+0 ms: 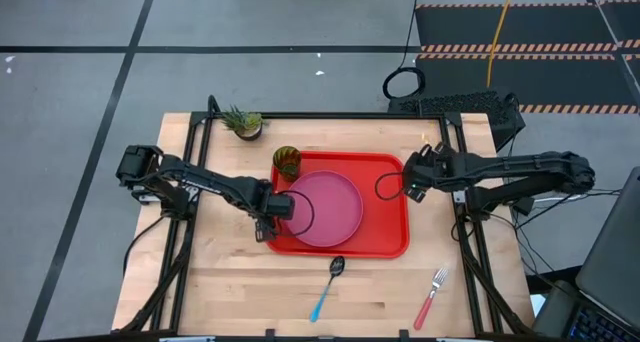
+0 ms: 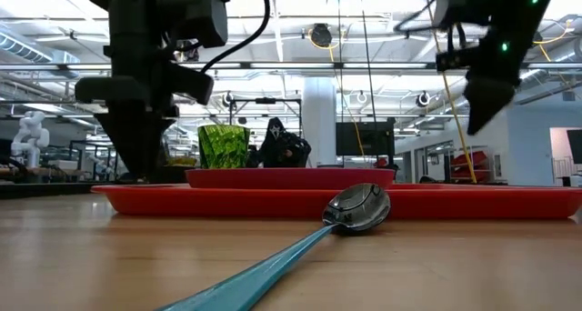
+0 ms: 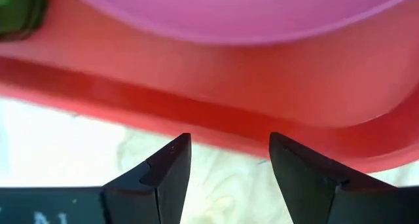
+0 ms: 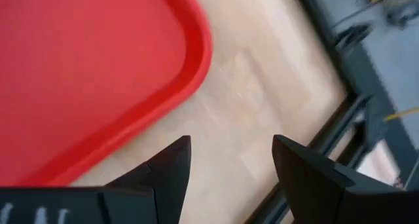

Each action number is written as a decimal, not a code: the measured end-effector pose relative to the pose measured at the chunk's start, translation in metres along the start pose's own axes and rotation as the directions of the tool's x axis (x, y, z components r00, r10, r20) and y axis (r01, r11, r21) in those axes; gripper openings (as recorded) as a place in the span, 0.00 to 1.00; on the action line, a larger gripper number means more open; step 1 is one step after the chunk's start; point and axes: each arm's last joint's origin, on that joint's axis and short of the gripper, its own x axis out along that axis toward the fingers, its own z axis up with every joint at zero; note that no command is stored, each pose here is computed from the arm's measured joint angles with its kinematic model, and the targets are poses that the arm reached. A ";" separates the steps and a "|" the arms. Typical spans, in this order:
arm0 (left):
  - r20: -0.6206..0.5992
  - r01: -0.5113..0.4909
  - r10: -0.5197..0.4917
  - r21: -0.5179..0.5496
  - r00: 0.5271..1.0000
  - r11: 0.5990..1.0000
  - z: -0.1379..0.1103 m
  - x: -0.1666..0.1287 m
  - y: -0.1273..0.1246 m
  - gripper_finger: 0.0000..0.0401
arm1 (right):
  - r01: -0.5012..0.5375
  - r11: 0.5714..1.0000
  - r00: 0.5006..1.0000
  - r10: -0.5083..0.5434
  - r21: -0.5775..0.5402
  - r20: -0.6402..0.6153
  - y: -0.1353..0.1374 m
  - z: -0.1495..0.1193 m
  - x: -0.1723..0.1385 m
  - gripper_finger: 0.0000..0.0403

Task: Pick and place plate/cup/fork/spoon on tray
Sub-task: Adjust the orange tray

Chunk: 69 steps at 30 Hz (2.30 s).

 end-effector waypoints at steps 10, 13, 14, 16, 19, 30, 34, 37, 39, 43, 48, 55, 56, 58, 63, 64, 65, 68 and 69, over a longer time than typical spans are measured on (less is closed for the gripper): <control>-0.039 -0.057 0.058 0.017 0.998 0.998 -0.005 0.000 0.003 0.52 | -0.064 0.993 0.998 0.062 0.103 0.018 -0.018 0.022 0.029 0.52; -0.044 -0.057 0.059 0.040 0.997 0.998 -0.005 0.000 0.003 0.52 | -0.085 0.986 0.996 0.087 0.143 -0.008 -0.027 0.027 0.039 0.52; -0.045 -0.057 0.060 0.047 0.997 0.997 -0.005 0.000 0.003 0.52 | -0.088 0.985 0.996 0.091 0.152 -0.018 -0.030 0.028 0.043 0.52; -0.045 -0.057 0.059 0.058 0.997 0.997 -0.005 0.000 0.003 0.52 | -0.091 0.982 0.994 0.101 0.166 -0.048 -0.036 0.030 0.052 0.52; -0.041 -0.061 0.064 0.061 0.997 0.996 -0.005 0.000 0.003 0.52 | -0.150 0.969 0.983 0.168 0.198 -0.079 -0.041 0.033 0.064 0.52; -0.031 -0.062 0.064 0.058 0.997 0.996 -0.004 0.000 0.003 0.52 | -0.171 0.966 0.968 0.201 0.191 -0.148 -0.042 0.048 0.096 0.52; -0.032 -0.063 0.065 0.049 0.997 0.997 -0.004 0.000 0.003 0.52 | -0.168 0.968 0.968 0.197 0.186 -0.153 -0.044 0.054 0.101 0.52; -0.032 -0.064 0.065 0.041 0.997 0.997 -0.004 0.000 0.003 0.52 | -0.163 0.969 0.969 0.193 0.187 -0.155 -0.047 0.055 0.105 0.52; -0.032 -0.064 0.065 0.040 0.997 0.997 -0.004 0.000 0.003 0.52 | -0.157 0.969 0.967 0.191 0.192 -0.172 -0.049 0.054 0.109 0.52; -0.032 -0.064 0.065 0.040 0.997 0.997 -0.004 0.000 0.003 0.52 | -0.149 0.970 0.961 0.188 0.192 -0.202 -0.053 0.052 0.116 0.52; -0.030 -0.063 0.064 0.040 0.997 0.997 -0.004 0.000 0.003 0.52 | -0.151 0.972 0.958 0.190 0.182 -0.217 -0.053 0.052 0.122 0.52; -0.025 -0.062 0.063 0.044 0.998 0.997 -0.003 0.000 0.003 0.52 | -0.201 0.959 0.955 0.237 0.199 -0.180 -0.052 0.055 0.122 0.52; -0.025 -0.062 0.063 0.044 0.998 0.997 -0.003 0.000 0.003 0.52 | -0.201 0.959 0.954 0.238 0.199 -0.181 -0.052 0.055 0.122 0.52; -0.025 -0.062 0.063 0.044 0.998 0.997 -0.003 0.000 0.003 0.52 | -0.201 0.959 0.954 0.238 0.199 -0.181 -0.052 0.055 0.122 0.52; -0.025 -0.062 0.063 0.046 0.998 0.997 -0.003 0.000 0.003 0.52 | -0.214 0.959 0.952 0.248 0.187 -0.182 -0.049 0.055 0.121 0.52; -0.025 -0.062 0.063 0.047 0.998 0.997 -0.003 0.000 0.003 0.52 | -0.221 0.958 0.950 0.254 0.184 -0.179 -0.048 0.055 0.120 0.52; -0.024 -0.062 0.063 0.047 0.998 0.997 -0.003 0.000 0.003 0.52 | -0.227 0.957 0.950 0.259 0.182 -0.176 -0.047 0.056 0.120 0.52; -0.018 -0.061 0.061 0.046 0.998 0.997 -0.003 0.000 0.003 0.52 | -0.235 0.956 0.950 0.263 0.175 -0.165 -0.045 0.057 0.119 0.52; -0.014 -0.059 0.060 0.045 0.998 0.997 -0.002 0.000 0.003 0.52 | -0.237 0.956 0.950 0.265 0.174 -0.165 -0.044 0.057 0.119 0.52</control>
